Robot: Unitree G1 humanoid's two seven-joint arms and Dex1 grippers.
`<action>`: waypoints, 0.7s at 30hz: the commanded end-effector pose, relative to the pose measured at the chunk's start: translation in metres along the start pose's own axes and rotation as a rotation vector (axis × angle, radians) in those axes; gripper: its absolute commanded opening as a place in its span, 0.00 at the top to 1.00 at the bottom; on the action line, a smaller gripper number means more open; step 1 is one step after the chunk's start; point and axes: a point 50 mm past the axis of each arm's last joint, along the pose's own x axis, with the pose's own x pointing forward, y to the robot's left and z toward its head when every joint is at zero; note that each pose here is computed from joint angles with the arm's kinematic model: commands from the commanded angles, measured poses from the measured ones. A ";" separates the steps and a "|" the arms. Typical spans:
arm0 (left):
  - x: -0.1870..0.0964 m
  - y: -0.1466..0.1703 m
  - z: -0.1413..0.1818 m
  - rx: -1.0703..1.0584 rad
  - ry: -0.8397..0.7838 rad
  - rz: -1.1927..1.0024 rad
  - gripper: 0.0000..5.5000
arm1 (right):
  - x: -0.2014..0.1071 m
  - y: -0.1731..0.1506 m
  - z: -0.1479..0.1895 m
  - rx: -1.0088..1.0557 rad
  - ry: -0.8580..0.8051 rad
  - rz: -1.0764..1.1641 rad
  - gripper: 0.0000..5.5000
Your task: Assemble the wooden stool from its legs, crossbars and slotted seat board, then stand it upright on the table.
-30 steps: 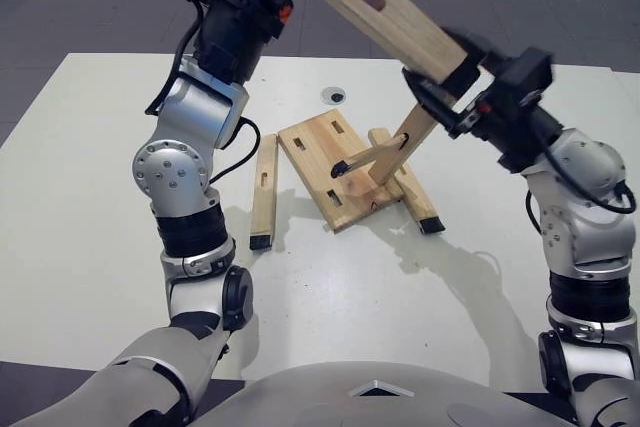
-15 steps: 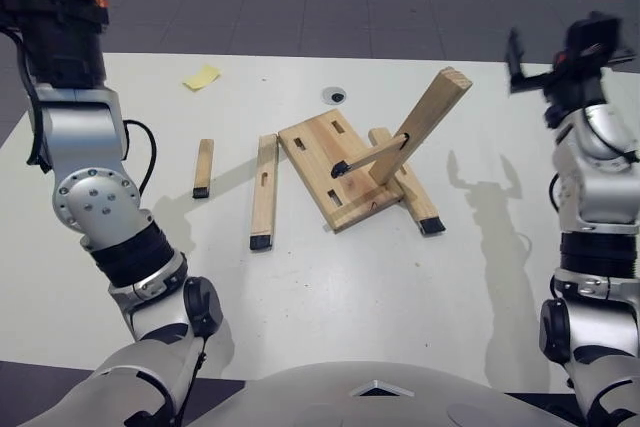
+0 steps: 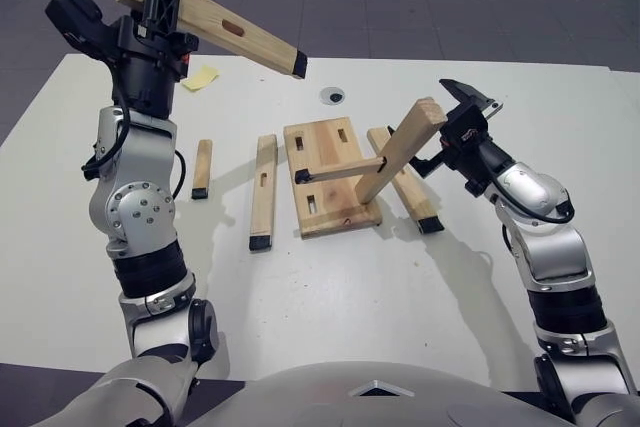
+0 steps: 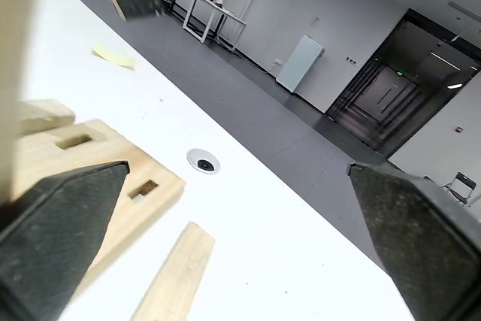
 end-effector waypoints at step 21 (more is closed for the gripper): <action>-0.052 0.025 0.016 -0.074 0.628 0.110 0.82 | -0.070 0.046 -0.036 0.077 0.249 0.460 0.02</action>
